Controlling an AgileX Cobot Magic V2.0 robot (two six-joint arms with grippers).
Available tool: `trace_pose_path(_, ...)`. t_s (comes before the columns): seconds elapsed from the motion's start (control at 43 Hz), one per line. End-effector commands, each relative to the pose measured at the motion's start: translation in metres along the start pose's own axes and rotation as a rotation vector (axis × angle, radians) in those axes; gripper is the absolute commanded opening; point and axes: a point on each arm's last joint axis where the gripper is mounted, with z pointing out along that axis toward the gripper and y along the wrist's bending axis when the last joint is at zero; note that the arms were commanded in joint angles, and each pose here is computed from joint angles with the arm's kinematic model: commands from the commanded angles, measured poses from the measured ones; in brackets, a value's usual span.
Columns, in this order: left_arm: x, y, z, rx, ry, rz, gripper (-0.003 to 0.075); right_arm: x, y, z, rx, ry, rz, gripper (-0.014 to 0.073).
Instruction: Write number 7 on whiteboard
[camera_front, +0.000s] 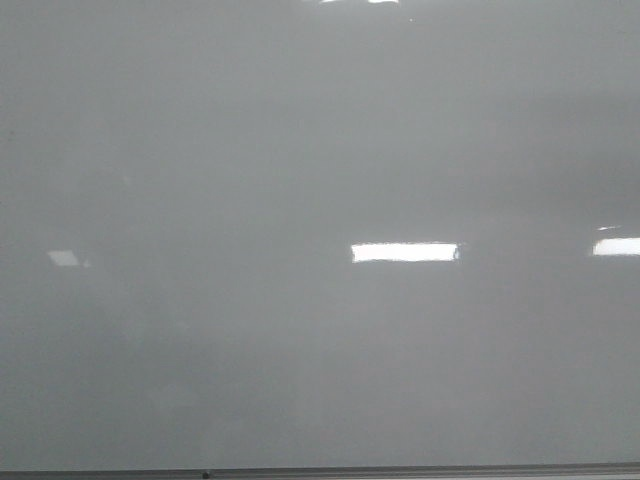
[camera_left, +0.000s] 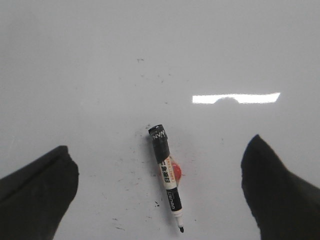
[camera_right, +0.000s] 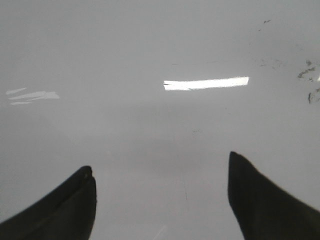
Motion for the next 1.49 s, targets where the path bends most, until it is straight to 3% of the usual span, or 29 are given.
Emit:
trace_pose_path(0.0, -0.009, -0.001, 0.012, 0.01, 0.001, -0.049, 0.0646, -0.016, 0.001, -0.001, 0.0, -0.088, 0.003, 0.0594)
trace_pose_path(0.209, 0.009, -0.005, 0.073, 0.023, 0.278, -0.203, 0.0646, -0.016, 0.001, -0.001, 0.0, -0.088, 0.003, 0.0594)
trace_pose_path(0.372, 0.024, -0.006, 0.118, 0.009, 0.425, -0.229, 0.0625, -0.016, 0.001, -0.001, 0.0, -0.088, 0.003, 0.0594)
trace_pose_path(0.814, 0.056, -0.003, 0.178, -0.041, 0.39, -0.216, 0.0601, -0.016, 0.001, -0.001, 0.0, -0.088, 0.003, 0.0594)
trace_pose_path(0.953, 0.063, -0.002, 0.187, -0.052, 0.368, -0.213, 0.05, -0.016, 0.001, -0.001, 0.0, -0.088, 0.003, 0.0594)
trace_pose_path(1.256, 0.066, -0.002, 0.19, -0.055, 0.368, -0.212, 0.0123, -0.016, 0.001, -0.001, 0.0, -0.089, 0.003, 0.0594)
trace_pose_path(1.465, 0.067, -0.002, 0.187, -0.05, 0.401, -0.213, 0.0042, -0.016, 0.001, -0.001, 0.0, -0.088, 0.003, 0.0594)
